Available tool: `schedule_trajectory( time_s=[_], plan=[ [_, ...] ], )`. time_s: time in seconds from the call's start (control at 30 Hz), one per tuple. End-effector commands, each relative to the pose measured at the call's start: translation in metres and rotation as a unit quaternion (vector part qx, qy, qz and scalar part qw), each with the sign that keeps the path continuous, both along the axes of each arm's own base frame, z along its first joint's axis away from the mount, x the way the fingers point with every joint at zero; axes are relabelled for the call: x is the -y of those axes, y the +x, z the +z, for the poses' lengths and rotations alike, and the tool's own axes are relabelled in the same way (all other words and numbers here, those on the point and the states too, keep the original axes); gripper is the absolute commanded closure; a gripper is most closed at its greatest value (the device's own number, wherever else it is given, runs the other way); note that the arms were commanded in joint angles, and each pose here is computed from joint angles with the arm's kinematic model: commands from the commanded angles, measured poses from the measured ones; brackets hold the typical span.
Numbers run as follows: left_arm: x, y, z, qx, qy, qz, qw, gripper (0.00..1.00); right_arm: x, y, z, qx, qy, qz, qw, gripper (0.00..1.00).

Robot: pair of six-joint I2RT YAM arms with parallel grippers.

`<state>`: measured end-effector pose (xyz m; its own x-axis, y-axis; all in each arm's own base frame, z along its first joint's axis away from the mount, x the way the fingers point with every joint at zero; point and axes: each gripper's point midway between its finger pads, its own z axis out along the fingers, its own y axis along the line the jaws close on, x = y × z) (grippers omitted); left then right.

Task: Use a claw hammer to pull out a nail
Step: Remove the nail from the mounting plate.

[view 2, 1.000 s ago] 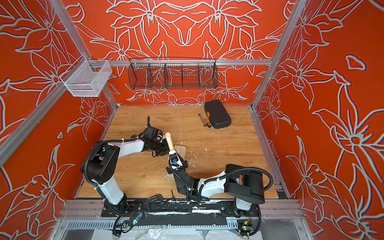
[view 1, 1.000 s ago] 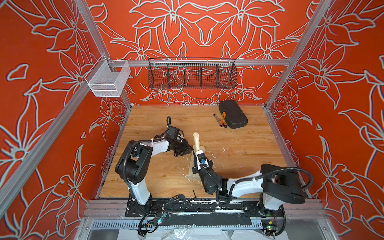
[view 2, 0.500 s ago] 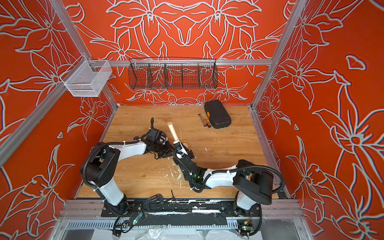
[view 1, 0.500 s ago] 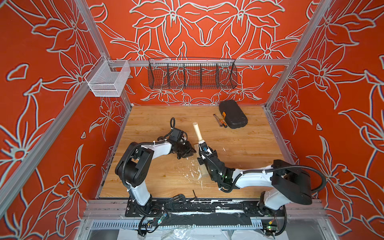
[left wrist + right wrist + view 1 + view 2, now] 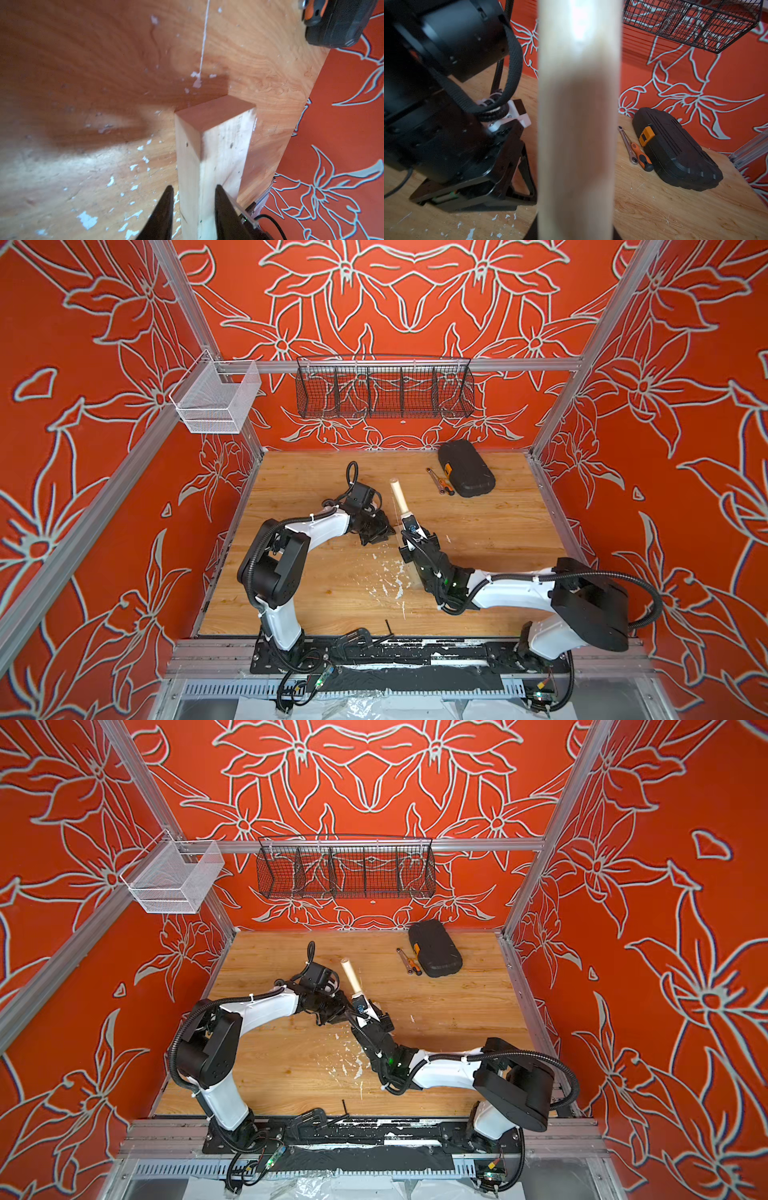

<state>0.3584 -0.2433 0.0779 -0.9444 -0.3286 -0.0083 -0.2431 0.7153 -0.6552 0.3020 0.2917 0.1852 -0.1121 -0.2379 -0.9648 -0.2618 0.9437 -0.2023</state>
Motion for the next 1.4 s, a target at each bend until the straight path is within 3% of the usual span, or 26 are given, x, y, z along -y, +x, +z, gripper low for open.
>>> schedule_trajectory(
  time_s=[0.0,0.3,0.83,1.17,1.37],
  plan=[
    [-0.006,0.005,-0.011,-0.011,0.037,-0.007,0.999,0.66,0.004,0.005,0.015,0.005,0.012,-0.02,1.0,1.0],
    [0.003,0.018,-0.032,-0.035,0.031,-0.019,0.999,0.66,0.004,0.013,0.027,0.005,0.04,-0.029,0.999,1.0],
    [-0.008,0.001,-0.062,-0.068,0.045,0.0,0.997,0.68,0.007,0.032,0.051,0.023,0.093,-0.055,0.994,1.0],
    [-0.014,-0.008,-0.072,-0.081,0.055,0.008,0.995,0.68,0.039,0.008,0.028,0.025,0.148,-0.057,0.987,1.0],
    [-0.018,-0.014,-0.082,-0.095,0.057,0.015,0.994,0.68,0.055,-0.017,0.009,0.016,0.146,-0.057,0.987,1.0]
  ],
)
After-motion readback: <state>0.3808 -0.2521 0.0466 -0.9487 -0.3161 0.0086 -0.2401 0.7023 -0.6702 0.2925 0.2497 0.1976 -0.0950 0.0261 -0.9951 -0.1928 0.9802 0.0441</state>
